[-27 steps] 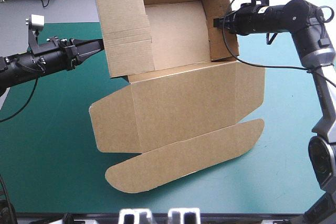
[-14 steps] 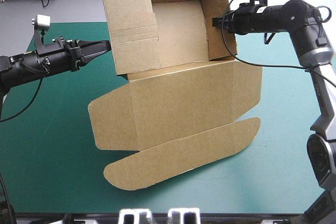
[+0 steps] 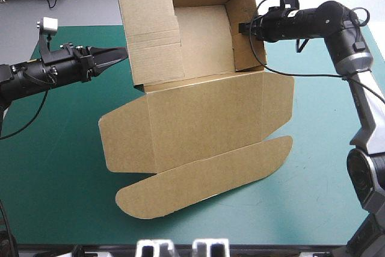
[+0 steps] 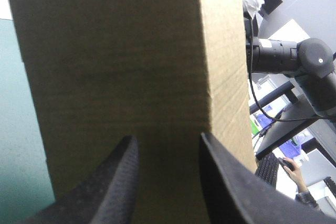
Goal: Fold the box
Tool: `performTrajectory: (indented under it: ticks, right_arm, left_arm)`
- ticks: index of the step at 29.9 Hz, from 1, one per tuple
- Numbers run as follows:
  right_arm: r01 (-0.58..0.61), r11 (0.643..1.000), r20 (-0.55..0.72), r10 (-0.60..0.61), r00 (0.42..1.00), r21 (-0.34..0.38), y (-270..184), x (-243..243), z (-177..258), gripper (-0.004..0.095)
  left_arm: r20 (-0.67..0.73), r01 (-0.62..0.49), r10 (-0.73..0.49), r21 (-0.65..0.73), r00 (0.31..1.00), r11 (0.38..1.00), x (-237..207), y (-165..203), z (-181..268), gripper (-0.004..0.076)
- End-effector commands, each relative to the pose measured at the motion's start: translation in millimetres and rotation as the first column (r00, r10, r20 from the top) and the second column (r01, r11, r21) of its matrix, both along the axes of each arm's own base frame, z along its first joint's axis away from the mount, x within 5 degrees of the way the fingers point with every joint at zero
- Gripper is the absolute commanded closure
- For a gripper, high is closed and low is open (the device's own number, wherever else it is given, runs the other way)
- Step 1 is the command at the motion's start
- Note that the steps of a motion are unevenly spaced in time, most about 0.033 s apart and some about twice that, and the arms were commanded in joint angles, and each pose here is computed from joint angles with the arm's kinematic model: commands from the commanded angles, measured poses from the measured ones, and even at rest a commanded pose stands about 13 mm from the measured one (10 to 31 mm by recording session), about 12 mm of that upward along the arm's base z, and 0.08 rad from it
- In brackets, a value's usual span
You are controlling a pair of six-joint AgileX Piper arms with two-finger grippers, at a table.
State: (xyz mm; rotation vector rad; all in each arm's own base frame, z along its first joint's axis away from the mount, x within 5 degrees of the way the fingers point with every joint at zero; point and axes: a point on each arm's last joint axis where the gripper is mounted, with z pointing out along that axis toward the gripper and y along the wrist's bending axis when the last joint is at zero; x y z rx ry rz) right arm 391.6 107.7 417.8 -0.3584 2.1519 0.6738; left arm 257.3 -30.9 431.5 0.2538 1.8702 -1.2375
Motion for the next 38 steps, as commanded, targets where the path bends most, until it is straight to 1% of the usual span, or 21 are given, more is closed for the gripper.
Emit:
performTrajectory:
  ticks: [1,4,9,14,18,20,22,26,29,34,38]
  right_arm:
    - [-0.02,0.995,0.106,0.009,0.994,0.097,13,-14,32,0.0922]
    - [-0.035,0.995,0.118,0.024,0.993,0.093,23,-14,30,0.0922]
    - [-0.041,0.995,0.133,0.029,0.991,0.092,28,-15,31,0.0922]
    - [-0.024,0.999,0.144,0.017,0.989,0.048,26,-14,29,0.0922]
    - [-0.013,0.999,0.159,0.005,0.987,0.048,25,-12,30,0.0923]
    - [-0.016,0.998,0.156,0.007,0.988,0.06,26,-13,31,0.0922]
    - [-0.017,0.998,0.155,0.007,0.988,0.064,26,-13,31,0.0922]
    - [-0.017,0.998,0.155,0.007,0.988,0.064,26,-13,31,0.0922]
    - [-0.025,0.998,0.155,0.015,0.988,0.063,28,-14,32,0.092]
    - [-0.062,0.997,0.157,0.056,0.986,0.036,42,-20,30,0.0907]
    - [-0.093,0.995,0.159,0.086,0.983,0.041,56,-26,31,0.0907]
  left_arm:
    - [0.071,0.074,-0.071,-0.046,0.995,0.996,-17,-7,21,0.0398]
    - [0.066,0.056,-0.054,-0.022,0.996,0.998,-15,-6,19,0.0392]
    - [0.067,0.042,-0.04,-0.019,0.997,0.999,-14,-6,19,0.0392]
    - [0.067,0.042,-0.04,-0.019,0.997,0.999,-14,-6,19,0.0392]
    - [0.066,0.048,-0.046,-0.019,0.997,0.999,-14,-6,19,0.0392]
    - [0.063,0.042,-0.041,-0.019,0.997,0.999,-14,-6,19,0.0392]
    - [0.051,0.02,-0.02,-0.009,0.999,1.0,-13,-5,17,0.0392]
    - [0.045,-0.012,0.009,0.067,0.999,0.998,-10,-2,11,0.0392]
    - [0.016,-0.054,0.053,0.086,0.998,0.995,-7,1,9,0.0392]
    - [-0.016,-0.125,0.129,0.143,0.992,0.982,-3,6,3,0.0392]
    - [-0.042,-0.179,0.191,0.204,0.981,0.963,0,11,-3,0.0393]
